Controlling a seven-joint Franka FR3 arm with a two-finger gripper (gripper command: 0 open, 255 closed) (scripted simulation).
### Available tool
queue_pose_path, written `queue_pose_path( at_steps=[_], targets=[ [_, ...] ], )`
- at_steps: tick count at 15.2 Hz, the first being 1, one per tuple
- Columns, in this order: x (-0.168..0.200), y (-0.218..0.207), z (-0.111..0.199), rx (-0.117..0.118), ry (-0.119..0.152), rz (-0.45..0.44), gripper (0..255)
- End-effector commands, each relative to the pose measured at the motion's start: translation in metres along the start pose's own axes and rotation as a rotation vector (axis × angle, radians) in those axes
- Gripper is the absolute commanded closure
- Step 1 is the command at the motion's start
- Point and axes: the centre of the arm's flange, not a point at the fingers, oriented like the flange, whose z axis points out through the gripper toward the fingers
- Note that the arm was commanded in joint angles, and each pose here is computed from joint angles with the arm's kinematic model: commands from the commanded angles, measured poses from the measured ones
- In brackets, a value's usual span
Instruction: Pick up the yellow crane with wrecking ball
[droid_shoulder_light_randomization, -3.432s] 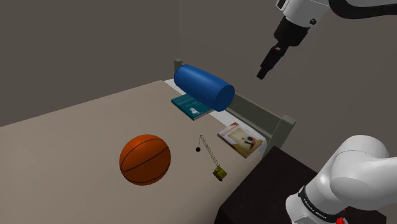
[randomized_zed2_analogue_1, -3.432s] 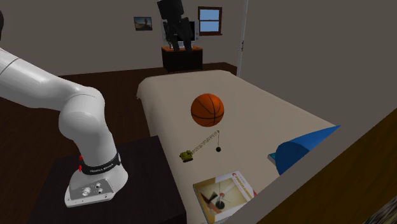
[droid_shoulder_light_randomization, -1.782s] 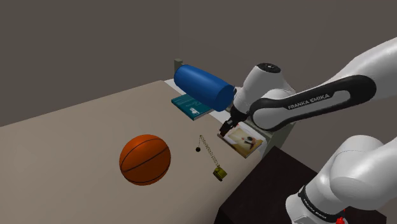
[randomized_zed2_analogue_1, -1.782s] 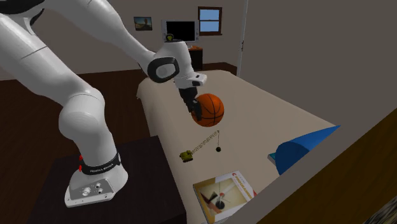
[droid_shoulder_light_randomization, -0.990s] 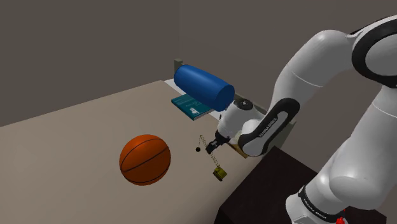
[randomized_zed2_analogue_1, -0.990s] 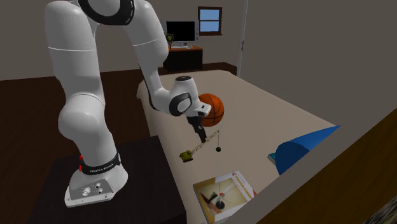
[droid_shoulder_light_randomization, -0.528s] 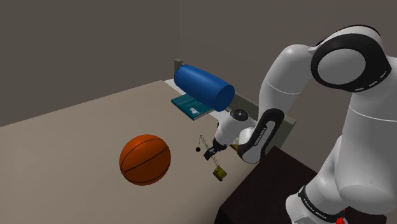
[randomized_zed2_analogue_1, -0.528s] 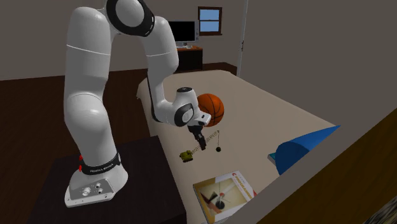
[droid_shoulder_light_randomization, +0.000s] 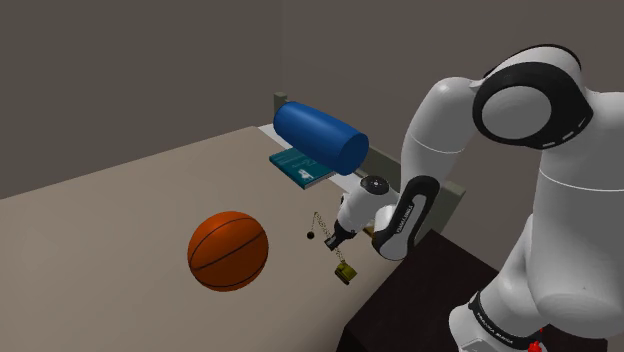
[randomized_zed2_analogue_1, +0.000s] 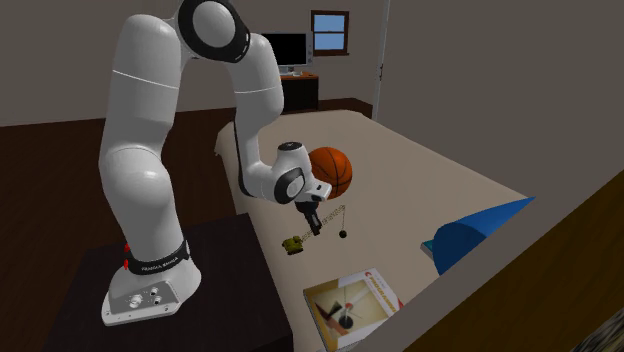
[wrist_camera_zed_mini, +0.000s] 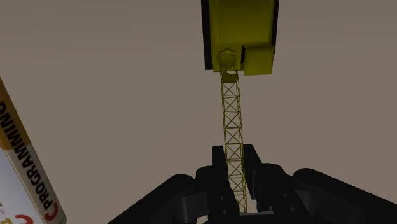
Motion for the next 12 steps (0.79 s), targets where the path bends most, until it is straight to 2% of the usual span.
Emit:
queue_pose_path(
  at_steps=[1, 5, 12],
  targets=[
    [0.0, 0.0, 0.0, 0.0, 0.0, 0.0, 255],
    [0.0, 0.0, -0.001, 0.0, -0.001, 0.0, 255],
    [0.009, -0.001, -0.037, 0.0, -0.001, 0.0, 255]
  ],
)
